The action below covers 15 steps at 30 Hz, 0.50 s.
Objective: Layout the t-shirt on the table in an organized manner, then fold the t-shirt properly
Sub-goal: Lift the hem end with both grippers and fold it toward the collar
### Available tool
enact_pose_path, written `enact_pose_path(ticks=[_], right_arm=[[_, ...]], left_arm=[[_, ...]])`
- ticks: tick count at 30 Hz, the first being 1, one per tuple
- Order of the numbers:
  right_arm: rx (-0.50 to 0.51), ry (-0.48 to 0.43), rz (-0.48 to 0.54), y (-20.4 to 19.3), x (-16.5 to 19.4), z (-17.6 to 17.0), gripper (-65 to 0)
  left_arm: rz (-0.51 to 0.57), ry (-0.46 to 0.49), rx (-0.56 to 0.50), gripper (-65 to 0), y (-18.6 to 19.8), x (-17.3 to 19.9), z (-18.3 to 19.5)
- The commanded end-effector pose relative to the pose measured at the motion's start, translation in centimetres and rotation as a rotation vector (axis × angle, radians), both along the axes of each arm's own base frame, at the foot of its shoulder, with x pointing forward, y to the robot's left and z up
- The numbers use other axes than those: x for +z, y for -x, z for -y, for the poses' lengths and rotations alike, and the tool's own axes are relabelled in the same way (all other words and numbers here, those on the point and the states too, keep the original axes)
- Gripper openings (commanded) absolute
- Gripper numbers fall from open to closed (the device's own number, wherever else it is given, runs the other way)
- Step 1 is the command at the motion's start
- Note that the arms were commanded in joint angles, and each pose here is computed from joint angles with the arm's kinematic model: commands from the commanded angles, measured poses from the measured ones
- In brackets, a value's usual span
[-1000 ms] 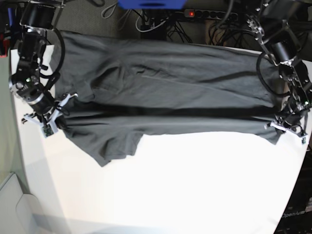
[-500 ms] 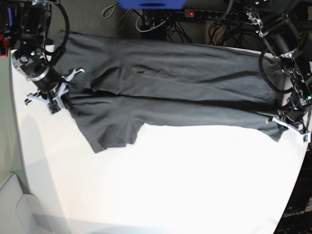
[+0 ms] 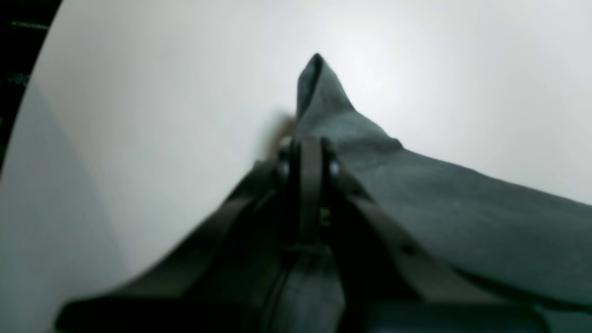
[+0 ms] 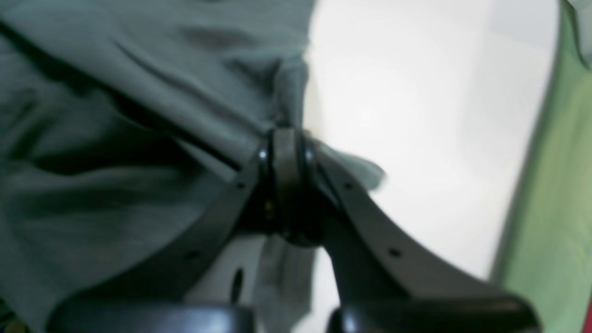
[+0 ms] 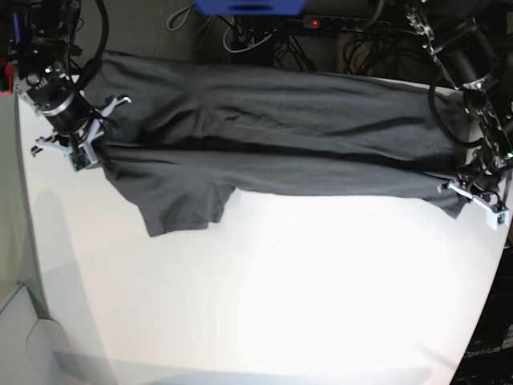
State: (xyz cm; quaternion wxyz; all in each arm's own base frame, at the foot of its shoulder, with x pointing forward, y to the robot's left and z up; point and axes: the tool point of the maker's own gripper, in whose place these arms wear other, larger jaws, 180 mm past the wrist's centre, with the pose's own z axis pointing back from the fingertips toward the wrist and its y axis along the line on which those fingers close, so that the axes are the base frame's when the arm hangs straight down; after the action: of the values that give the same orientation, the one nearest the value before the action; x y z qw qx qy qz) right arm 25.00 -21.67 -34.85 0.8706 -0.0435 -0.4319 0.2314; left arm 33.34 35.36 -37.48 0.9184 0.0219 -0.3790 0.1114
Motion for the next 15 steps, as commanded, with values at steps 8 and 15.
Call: enact_pose_path(ticks=[8, 15], right_arm=[[-0.003, 0.017, 0.005, 0.8, 0.3, 0.9, -65.0], [0.001, 0.005, -0.063, 3.0, -1.4, 0.6, -65.0]], left_arm=[[0.013, -0.086, -0.014, -64.6, -0.5, 3.8, -1.4], [-0.045, -0.084, -0.019, -64.6, 1.2, 2.2, -1.2]])
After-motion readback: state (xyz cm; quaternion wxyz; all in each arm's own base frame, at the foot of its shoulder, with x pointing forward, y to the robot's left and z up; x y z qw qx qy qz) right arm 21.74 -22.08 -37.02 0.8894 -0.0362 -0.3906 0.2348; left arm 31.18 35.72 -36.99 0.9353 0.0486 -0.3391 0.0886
